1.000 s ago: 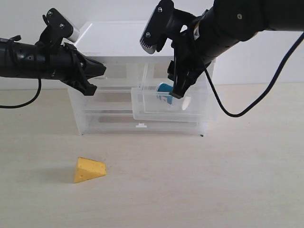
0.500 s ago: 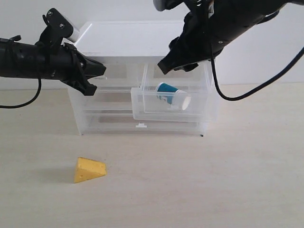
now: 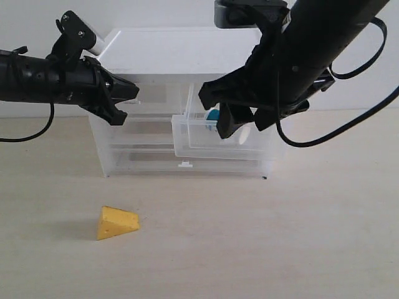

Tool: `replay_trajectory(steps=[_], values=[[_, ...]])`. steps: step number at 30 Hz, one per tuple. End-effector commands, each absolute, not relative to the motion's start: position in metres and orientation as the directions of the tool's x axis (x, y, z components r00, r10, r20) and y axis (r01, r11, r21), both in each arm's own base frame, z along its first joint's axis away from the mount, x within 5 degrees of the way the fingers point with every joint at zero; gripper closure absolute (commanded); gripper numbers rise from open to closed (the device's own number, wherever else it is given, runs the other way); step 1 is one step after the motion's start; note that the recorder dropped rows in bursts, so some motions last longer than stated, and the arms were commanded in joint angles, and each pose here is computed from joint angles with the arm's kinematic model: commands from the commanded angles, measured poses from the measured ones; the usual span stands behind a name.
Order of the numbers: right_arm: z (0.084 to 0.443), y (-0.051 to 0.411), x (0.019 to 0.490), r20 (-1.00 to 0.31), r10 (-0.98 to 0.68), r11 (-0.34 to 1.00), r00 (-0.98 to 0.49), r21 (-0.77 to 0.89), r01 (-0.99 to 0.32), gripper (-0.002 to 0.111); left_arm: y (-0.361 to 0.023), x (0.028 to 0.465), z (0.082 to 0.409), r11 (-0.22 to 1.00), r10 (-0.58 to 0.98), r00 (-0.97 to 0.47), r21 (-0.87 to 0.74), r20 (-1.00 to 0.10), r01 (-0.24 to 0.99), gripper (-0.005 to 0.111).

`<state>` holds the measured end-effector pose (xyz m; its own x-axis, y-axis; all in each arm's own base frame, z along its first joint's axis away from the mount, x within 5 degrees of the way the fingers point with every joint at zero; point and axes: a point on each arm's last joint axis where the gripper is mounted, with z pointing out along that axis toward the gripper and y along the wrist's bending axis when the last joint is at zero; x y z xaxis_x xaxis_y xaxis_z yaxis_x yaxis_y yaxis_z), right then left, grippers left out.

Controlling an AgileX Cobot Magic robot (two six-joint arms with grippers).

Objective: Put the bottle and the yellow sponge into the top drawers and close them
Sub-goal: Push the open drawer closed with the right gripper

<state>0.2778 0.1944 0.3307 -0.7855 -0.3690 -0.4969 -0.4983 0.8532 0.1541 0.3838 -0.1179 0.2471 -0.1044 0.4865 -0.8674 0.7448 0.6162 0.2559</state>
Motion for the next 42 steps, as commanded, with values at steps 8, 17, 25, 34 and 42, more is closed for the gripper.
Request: replay_trajectory(steps=[8, 17, 25, 34, 42], values=[[0.284, 0.189, 0.272, -0.468, -0.298, 0.885, -0.832, 0.19, -0.424, 0.054, -0.114, 0.385, 0.248, 0.635, 0.489, -0.114, 0.263, -0.865, 0.726, 0.103], [0.273, 0.19, 0.28, -0.576, -0.225, 0.895, -0.786, 0.197, -0.4, 0.054, -0.114, 0.385, 0.248, 0.637, 0.487, -0.116, 0.261, -0.866, 0.726, 0.103], [0.258, 0.197, 0.296, -0.624, -0.202, 0.9, -0.755, 0.184, -0.394, 0.054, -0.114, 0.386, 0.248, 0.638, 0.491, -0.115, 0.267, -0.863, 0.723, 0.103], [0.262, 0.201, 0.306, -0.707, -0.191, 0.893, -0.681, 0.162, -0.419, 0.054, -0.114, 0.386, 0.248, 0.637, 0.495, -0.113, 0.271, -0.862, 0.722, 0.103], [0.269, 0.201, 0.309, -0.721, -0.223, 0.891, -0.657, 0.123, -0.437, 0.054, -0.113, 0.386, 0.248, 0.64, 0.497, -0.116, 0.273, -0.86, 0.718, 0.103]])
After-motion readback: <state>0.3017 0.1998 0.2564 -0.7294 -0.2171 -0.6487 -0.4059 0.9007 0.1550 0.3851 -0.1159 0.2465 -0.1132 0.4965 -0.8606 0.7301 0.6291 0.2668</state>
